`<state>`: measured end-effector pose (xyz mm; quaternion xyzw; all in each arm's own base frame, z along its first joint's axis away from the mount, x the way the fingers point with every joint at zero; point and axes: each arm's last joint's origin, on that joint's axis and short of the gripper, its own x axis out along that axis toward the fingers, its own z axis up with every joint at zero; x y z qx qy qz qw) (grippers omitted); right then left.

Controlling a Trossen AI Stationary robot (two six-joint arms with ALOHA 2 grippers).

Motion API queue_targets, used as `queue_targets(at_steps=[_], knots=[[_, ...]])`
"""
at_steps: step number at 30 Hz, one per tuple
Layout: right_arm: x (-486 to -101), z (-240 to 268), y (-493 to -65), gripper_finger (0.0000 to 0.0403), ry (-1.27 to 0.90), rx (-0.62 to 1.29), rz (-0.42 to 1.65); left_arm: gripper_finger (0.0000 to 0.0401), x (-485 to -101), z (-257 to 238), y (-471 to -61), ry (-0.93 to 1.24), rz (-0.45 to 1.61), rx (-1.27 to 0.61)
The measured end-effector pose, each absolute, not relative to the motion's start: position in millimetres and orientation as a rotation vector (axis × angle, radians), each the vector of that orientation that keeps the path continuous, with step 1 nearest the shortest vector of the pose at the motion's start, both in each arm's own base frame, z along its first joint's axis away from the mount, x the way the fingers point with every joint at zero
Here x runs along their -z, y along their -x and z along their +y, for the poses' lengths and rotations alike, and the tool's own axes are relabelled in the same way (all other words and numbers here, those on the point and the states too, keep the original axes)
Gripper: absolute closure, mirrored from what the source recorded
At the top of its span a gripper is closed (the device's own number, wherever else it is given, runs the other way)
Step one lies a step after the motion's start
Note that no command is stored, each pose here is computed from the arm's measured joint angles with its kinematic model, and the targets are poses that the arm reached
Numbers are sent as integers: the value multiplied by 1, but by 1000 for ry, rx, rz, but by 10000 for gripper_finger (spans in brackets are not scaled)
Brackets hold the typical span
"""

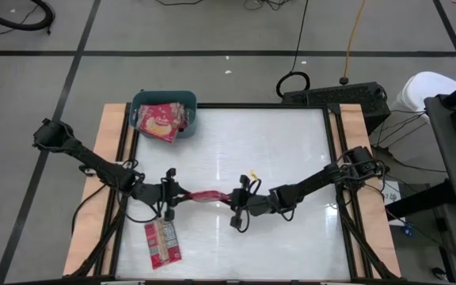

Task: Sort popcorn bags into baskets
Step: Put the red popcorn bag into the blue bin

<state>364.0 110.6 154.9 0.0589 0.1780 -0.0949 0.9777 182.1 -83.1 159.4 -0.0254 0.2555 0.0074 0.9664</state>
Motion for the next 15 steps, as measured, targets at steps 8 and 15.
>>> queue_targets(at_steps=[8, 15], knots=[[-150, 112, -355, 342, -162, 231, 280, 364, -163, -81, -183, 64, 492, -21], [-141, 118, -345, 261, -100, 315, 309, 366, -201, -60, -170, 7, 594, -26]])
